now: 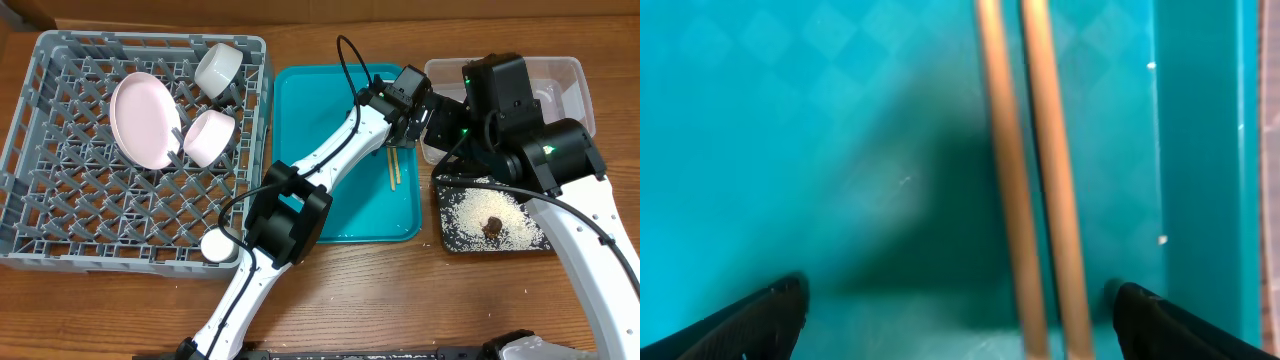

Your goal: Sort waste into correct bins and load items into the dishwasher

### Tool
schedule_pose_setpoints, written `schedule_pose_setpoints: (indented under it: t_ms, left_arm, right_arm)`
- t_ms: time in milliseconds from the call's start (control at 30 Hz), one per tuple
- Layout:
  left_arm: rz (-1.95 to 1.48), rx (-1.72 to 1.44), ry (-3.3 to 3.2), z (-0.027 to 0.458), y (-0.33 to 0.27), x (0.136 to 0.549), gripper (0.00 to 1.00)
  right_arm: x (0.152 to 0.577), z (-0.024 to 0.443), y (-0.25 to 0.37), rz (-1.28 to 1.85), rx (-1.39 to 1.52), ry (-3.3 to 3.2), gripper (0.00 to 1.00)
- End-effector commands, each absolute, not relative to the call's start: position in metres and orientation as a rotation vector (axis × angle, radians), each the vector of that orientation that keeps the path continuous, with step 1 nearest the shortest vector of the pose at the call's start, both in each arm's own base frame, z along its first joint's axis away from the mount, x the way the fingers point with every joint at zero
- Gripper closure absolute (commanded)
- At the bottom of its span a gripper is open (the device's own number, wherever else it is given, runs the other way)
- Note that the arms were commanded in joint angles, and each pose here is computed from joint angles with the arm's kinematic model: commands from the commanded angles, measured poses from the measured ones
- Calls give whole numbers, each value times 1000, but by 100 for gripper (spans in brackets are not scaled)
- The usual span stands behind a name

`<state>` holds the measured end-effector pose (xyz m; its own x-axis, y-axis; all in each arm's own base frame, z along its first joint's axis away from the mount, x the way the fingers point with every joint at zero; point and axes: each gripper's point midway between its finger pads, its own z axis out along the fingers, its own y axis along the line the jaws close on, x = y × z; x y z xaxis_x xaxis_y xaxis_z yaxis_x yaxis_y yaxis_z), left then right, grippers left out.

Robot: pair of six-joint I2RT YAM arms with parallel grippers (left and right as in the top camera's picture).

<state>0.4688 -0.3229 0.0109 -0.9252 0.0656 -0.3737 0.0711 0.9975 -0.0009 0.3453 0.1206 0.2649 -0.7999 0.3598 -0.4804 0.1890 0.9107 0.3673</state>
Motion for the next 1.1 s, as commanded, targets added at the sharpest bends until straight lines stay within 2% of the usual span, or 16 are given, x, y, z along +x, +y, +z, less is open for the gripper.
schedule_pose_setpoints:
  t_ms: [0,433,567,733,933,967,1067]
  left_arm:
    - [74,163,2790,-15,-316,463,0]
    - [173,-111,3007,-20,-235,451,0]
    - [165,-148,3014,-3,-214,458,0]
    - [80,2,2960,31,-218,473,2]
    - [49,67,2911,47,-223,482,24]
    - [51,68,2912,46,-222,483,30]
    - [44,64,2902,47,-223,486,30]
  right_arm:
    - [346,265,118,400,398,2505,0]
    - [346,265,118,400,398,2505,0]
    - [346,265,118,400,398,2505,0]
    - [346,265,118,400,398,2505,0]
    - [346,265,118,400,398,2505,0]
    - [346,265,118,400,398,2505,0]
    - [346,265,118,400,398,2505,0]
